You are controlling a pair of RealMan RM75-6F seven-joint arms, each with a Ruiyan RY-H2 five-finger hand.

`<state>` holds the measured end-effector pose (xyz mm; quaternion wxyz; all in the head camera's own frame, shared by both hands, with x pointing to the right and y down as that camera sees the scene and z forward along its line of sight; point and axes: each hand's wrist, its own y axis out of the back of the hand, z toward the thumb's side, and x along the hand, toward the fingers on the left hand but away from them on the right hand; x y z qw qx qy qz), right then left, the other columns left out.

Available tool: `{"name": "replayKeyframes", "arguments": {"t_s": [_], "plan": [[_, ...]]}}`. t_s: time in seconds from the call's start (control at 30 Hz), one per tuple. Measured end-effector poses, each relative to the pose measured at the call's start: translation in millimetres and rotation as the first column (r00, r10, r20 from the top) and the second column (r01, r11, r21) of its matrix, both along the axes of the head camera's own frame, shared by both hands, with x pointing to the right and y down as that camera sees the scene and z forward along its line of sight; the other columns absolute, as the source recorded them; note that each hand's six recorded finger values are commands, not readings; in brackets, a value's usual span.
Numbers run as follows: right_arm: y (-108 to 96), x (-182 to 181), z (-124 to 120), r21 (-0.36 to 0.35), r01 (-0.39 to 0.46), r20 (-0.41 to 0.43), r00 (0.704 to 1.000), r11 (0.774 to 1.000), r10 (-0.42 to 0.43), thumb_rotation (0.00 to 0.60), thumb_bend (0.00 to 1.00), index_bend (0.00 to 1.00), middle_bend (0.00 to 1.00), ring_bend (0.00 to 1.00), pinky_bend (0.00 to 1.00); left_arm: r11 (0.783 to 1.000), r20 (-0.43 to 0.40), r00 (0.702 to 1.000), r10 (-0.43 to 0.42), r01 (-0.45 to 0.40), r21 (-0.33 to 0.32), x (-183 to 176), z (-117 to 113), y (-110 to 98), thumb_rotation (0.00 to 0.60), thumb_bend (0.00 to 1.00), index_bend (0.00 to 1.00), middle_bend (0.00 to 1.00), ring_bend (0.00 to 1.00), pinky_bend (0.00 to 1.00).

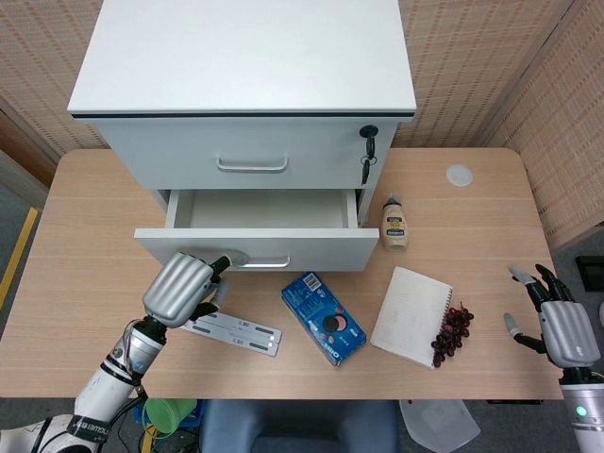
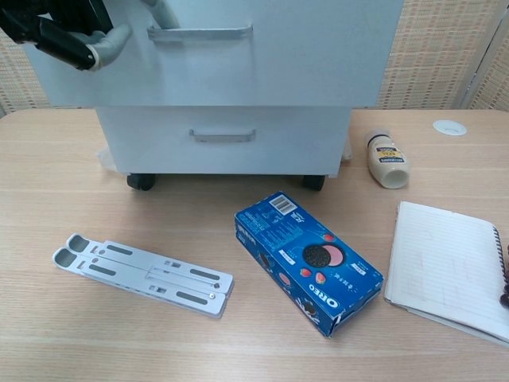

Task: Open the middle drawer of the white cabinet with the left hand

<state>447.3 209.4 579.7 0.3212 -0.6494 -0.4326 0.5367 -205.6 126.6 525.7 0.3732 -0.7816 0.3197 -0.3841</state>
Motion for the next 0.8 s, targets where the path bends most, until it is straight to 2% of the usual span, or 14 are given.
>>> {"name": "replayKeyframes", "arguments": {"t_s": [0.8], "plan": [[-1, 0, 1, -0.003, 0.001, -0.002, 1.000, 1.000, -0.001, 0.600, 0.34, 0.14, 0.24, 0.13, 0.15, 1.000, -0.019, 0.999, 0.026, -0.026, -0.005, -4, -15, 27, 0.600, 0.65, 0.29, 0.95, 1.00, 1.00]]}}
